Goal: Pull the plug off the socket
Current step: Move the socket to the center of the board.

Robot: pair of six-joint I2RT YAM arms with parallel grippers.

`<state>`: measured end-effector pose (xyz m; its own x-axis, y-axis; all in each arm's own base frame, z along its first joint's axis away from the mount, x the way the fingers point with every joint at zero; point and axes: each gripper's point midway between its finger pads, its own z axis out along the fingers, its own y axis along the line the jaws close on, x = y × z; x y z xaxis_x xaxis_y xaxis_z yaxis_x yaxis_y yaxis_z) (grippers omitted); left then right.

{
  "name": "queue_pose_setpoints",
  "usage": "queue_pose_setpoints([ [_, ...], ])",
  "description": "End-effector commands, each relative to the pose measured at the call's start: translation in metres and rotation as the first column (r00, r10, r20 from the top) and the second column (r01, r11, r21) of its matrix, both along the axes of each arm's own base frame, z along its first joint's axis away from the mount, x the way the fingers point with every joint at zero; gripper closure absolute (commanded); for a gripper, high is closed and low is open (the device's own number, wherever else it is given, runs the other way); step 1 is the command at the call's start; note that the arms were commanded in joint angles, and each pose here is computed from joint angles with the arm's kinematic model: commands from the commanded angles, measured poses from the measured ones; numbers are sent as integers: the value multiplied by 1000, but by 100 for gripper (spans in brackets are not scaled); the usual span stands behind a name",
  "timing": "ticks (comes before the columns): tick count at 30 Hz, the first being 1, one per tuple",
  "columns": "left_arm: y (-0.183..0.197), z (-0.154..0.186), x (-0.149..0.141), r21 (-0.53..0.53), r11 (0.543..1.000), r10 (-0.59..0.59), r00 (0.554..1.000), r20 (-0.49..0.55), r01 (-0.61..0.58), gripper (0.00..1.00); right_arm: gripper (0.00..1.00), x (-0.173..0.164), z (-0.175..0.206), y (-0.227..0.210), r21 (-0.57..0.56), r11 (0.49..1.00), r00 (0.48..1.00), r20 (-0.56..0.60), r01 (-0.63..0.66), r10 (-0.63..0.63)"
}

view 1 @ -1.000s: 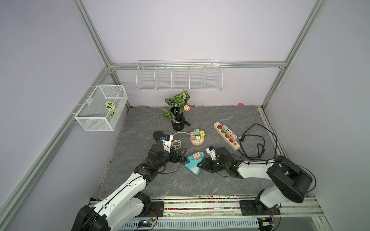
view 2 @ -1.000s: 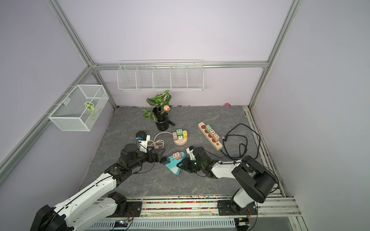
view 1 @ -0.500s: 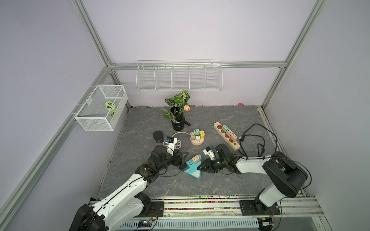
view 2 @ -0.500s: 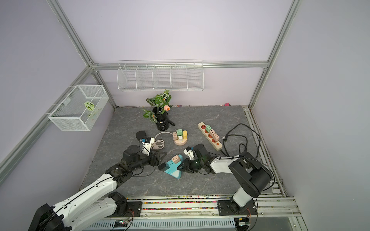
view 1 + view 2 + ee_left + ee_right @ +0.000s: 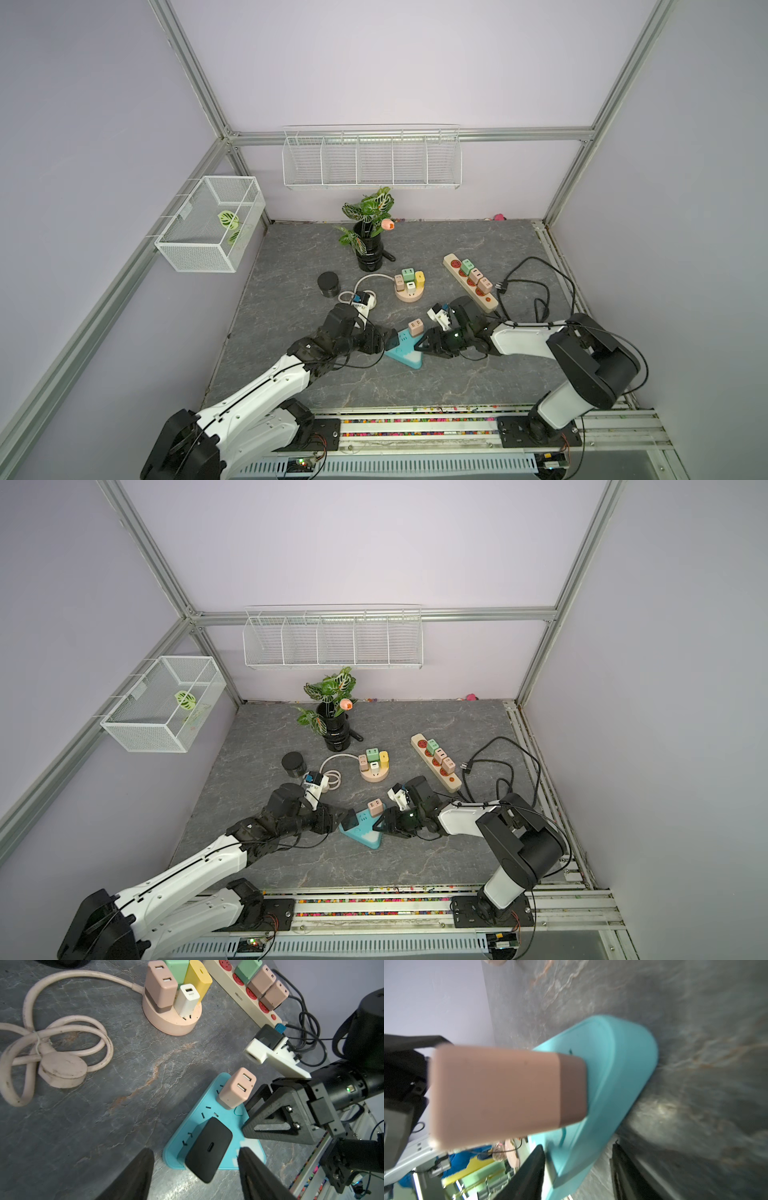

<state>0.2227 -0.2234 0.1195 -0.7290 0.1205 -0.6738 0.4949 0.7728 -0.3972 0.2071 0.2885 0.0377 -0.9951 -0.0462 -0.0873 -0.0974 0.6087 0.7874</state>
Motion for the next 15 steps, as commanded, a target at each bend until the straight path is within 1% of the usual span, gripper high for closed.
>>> queue_pose_setpoints([
  [1,-16,7,1,23,992,-129,988,79,128,31,43,3,-14,-14,-74,989,992,6,125,-125],
  [3,-24,3,-4,20,978,-207,973,104,206,31,41,3,-14,-14,-95,980,985,27,172,-170],
  [5,-27,-1,-7,31,971,-239,965,110,237,30,40,-1,-16,-12,-129,973,981,40,193,-189],
  [6,-26,-2,-7,40,970,-243,964,110,240,31,41,-3,-15,-11,-127,971,979,48,203,-198],
  [7,-27,-4,-7,44,968,-250,963,105,246,33,42,-4,-14,-9,-105,972,977,49,211,-207],
  [8,-27,-6,-8,48,966,-256,962,99,252,37,42,-4,-10,-6,-55,972,973,49,227,-225],
  [9,-28,-7,-8,47,964,-264,960,95,261,39,44,-5,-7,-4,-5,970,969,45,244,-244],
  [11,-31,-12,-10,47,959,-281,957,76,278,43,45,-7,-3,-4,49,964,964,44,261,-263],
  [15,-34,-26,-15,71,953,-298,954,16,296,45,45,-11,-5,-1,9,970,969,50,243,-243],
])
